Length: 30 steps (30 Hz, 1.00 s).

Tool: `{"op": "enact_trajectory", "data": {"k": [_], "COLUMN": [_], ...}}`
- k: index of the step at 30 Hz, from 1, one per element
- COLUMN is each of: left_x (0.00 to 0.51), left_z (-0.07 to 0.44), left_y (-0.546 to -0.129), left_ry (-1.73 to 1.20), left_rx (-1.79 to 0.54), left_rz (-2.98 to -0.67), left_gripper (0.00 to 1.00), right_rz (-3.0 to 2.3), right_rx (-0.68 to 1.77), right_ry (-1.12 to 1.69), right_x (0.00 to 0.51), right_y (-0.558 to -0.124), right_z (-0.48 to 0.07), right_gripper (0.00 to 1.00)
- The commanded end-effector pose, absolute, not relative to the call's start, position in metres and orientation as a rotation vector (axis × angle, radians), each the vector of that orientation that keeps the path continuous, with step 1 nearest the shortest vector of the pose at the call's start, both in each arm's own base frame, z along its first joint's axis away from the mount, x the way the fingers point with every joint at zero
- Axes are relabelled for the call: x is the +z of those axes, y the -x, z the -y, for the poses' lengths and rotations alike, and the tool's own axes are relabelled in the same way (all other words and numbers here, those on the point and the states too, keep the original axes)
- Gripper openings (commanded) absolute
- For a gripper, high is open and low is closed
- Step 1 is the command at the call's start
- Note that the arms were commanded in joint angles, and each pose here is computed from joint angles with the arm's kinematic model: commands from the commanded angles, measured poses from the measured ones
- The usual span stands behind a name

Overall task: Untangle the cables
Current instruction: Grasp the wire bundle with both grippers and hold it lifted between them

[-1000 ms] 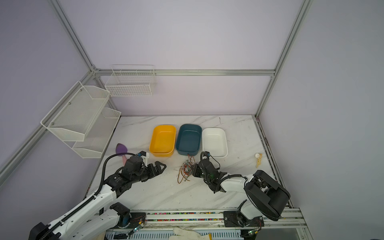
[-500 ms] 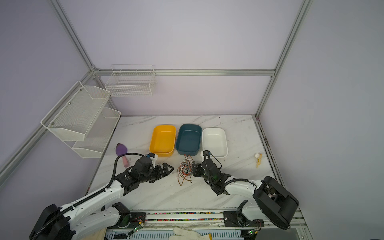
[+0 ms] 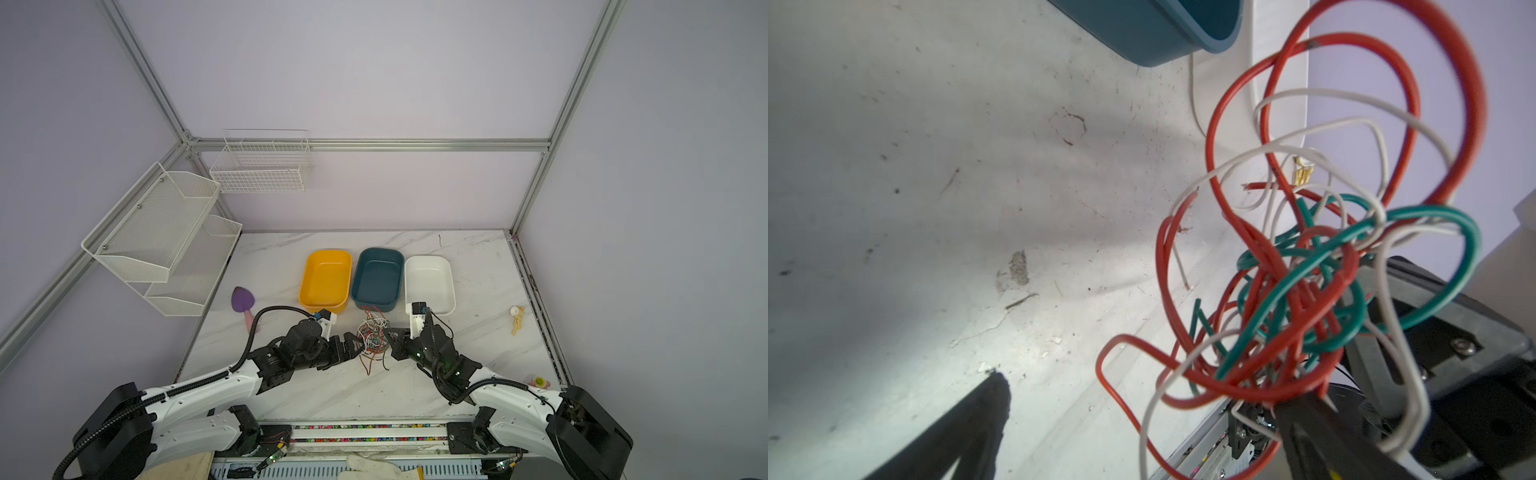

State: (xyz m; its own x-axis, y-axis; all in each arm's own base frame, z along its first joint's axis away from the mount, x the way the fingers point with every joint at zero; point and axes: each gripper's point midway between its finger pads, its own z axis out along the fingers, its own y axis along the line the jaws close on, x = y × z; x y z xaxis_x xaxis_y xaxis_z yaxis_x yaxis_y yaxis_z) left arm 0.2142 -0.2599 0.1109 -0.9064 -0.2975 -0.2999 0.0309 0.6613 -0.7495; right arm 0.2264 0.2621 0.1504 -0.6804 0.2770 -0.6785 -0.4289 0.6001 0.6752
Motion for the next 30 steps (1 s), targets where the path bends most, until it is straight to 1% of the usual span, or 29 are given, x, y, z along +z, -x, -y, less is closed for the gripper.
{"op": "enact_trajectory", "data": {"k": [1,5,7,13,18,24,25,30], "left_x": [0.142,0.141,0.142,0.144,0.147,0.152,0.151,0.149], "left_z": [0.28,0.284,0.284,0.283,0.28,0.282,0.281,0.276], "left_y": [-0.221,-0.219,-0.219,-0.217,-0.217,-0.215,-0.214,-0.211], "left_ry": [0.193,0.191,0.194,0.192,0.203,0.194,0.195,0.205], "left_rx": [-1.27,-1.293,-1.31,-1.334,-1.342,-1.363,-1.364,-1.35], "left_rz": [-2.371,-2.367,-2.353,-2.326,-2.301,-2.292,-2.294,-2.3], "left_gripper": [0.93,0.82,0.72,0.5,0.27,0.02,0.0,0.0], "right_rz": [-1.951,-1.95,-1.959,-1.967,-1.989,-2.021,-2.031,-2.087], "right_rx": [1.201,1.233,1.244,1.272,1.28,1.226,1.208,1.095], "right_ry": [0.172,0.17,0.174,0.169,0.168,0.114,0.094,0.01], "right_x": [0.169,0.167,0.164,0.161,0.156,0.146,0.143,0.129], "right_y": [-0.22,-0.218,-0.217,-0.215,-0.214,-0.218,-0.219,-0.227], "right_z": [-0.27,-0.272,-0.274,-0.276,-0.279,-0.27,-0.267,-0.252], "right_gripper": [0.0,0.0,0.0,0.0,0.0,0.0,0.0,0.07]}}
